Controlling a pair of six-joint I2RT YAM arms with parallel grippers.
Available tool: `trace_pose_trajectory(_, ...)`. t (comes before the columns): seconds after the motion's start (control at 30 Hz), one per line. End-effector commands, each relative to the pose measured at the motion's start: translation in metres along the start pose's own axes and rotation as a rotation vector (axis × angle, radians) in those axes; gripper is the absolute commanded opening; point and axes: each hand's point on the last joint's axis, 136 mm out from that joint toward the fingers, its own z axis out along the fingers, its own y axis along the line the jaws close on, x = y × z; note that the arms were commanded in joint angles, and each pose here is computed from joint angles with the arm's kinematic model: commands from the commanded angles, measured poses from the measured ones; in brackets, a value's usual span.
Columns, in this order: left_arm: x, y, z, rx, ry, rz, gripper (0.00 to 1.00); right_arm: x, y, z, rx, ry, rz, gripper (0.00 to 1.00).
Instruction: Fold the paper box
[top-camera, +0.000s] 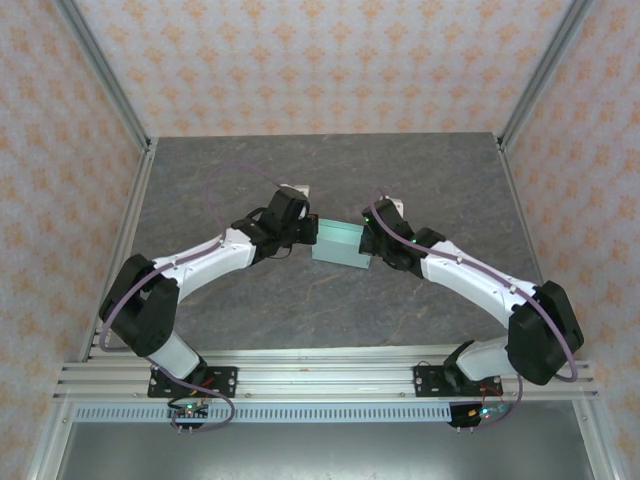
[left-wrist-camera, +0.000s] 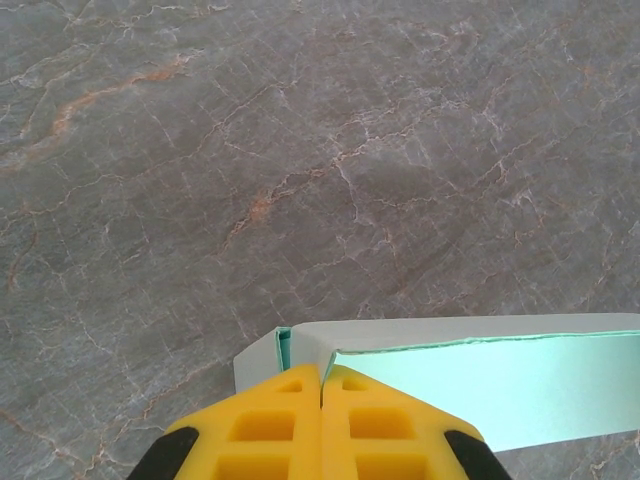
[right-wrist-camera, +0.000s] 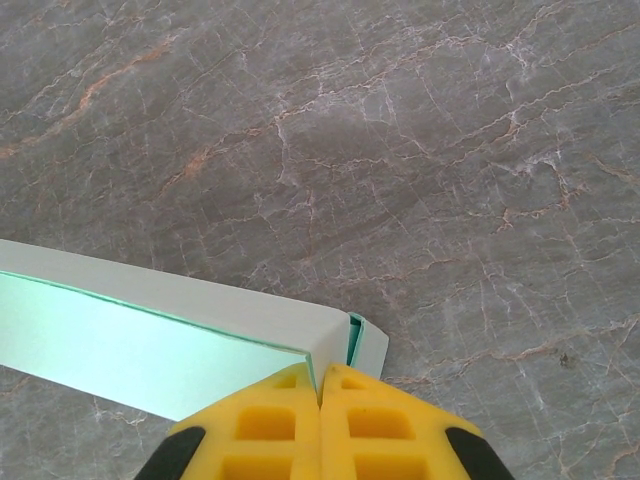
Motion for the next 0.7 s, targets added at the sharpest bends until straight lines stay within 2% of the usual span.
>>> trace_pose_trajectory(0.0, 0.005, 0.006, -0.003, -0.031, -0.01, -0.02, 0.0, -0.007, 0.005, -0.002, -0.01, -0.036, 0.021, 0.0)
trace_pose_trajectory(0.47, 0.02, 0.014, 0.0, -0.041, -0.112, 0.032, 0.0, -0.003, -0.002, 0.003, 0.007, -0.046, 0.018, 0.0)
trace_pose_trajectory(0.67, 0.03, 0.02, 0.004, -0.069, -0.115, 0.067, 0.0, 0.001, -0.004, 0.006, 0.002, -0.059, 0.003, 0.0)
